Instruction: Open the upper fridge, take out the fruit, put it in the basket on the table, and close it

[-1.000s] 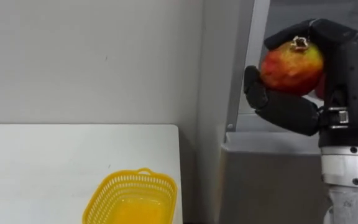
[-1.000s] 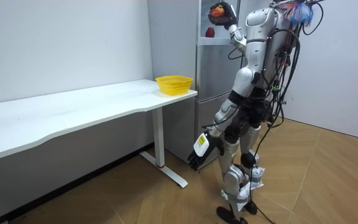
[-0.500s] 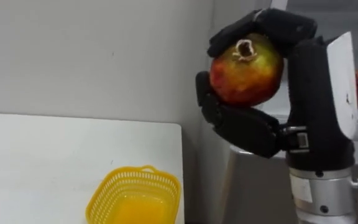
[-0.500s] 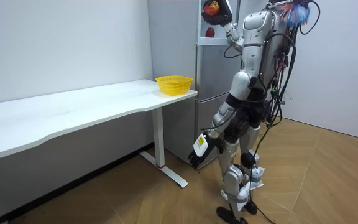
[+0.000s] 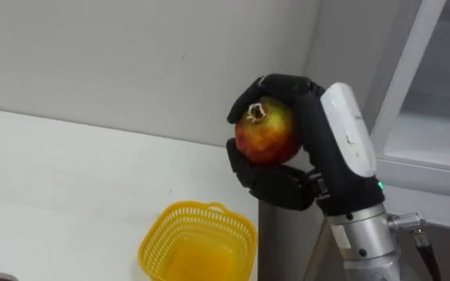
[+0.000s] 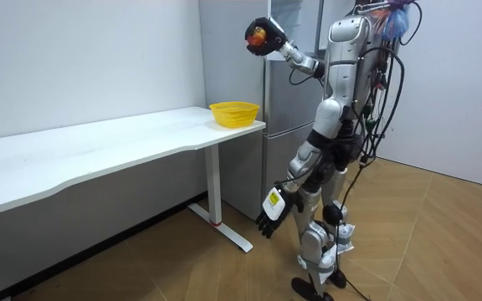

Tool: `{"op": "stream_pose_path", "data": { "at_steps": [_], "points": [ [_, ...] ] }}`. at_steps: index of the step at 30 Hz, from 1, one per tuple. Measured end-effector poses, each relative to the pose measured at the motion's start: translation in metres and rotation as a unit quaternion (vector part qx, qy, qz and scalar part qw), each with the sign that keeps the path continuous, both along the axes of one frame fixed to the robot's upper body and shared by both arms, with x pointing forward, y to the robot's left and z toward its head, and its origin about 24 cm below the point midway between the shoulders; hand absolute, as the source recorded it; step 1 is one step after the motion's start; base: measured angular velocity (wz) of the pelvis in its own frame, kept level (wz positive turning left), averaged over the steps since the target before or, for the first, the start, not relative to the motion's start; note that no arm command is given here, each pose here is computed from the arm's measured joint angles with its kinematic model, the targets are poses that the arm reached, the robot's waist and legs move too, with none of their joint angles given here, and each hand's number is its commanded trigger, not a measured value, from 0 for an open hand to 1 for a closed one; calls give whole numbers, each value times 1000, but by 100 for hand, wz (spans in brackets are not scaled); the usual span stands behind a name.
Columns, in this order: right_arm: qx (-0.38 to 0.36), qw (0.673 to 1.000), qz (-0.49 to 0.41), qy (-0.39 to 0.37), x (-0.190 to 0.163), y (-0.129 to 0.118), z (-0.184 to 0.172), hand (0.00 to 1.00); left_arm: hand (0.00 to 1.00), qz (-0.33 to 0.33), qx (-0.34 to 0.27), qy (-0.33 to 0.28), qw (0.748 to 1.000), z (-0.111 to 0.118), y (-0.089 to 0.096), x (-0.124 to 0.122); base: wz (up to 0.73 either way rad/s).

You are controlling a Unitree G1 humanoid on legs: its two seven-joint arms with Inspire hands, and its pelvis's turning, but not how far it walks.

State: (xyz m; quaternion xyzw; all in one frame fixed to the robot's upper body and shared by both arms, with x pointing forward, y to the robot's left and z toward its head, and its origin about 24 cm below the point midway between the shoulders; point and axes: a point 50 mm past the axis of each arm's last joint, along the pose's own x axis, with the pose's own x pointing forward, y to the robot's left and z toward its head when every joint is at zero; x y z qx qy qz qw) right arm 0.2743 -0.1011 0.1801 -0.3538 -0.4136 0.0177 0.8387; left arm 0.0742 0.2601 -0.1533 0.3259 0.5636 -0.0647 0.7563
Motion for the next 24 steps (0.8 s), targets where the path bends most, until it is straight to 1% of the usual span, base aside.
{"op": "stream_pose_path", "data": {
  "at_steps": [7,13,15,18,24],
  "points": [
    [-35,999,7,37,10,9,-13,100,0,-3,-8,0,1000,0,-1,1,7],
    [-61,994,-23,85,24,2,-35,100,0,-6,-14,-1,1000,1,-2,2,0],
    [-68,992,-36,104,28,-1,-43,100,0,-5,-18,6,1000,0,-3,-1,0],
    [-76,989,-41,116,30,-2,-49,100,0,-4,-20,15,1000,-1,-2,-6,0],
    [-90,984,-51,147,35,-7,-63,100,0,-7,-25,23,999,-1,-3,-7,5]
  ]
}}
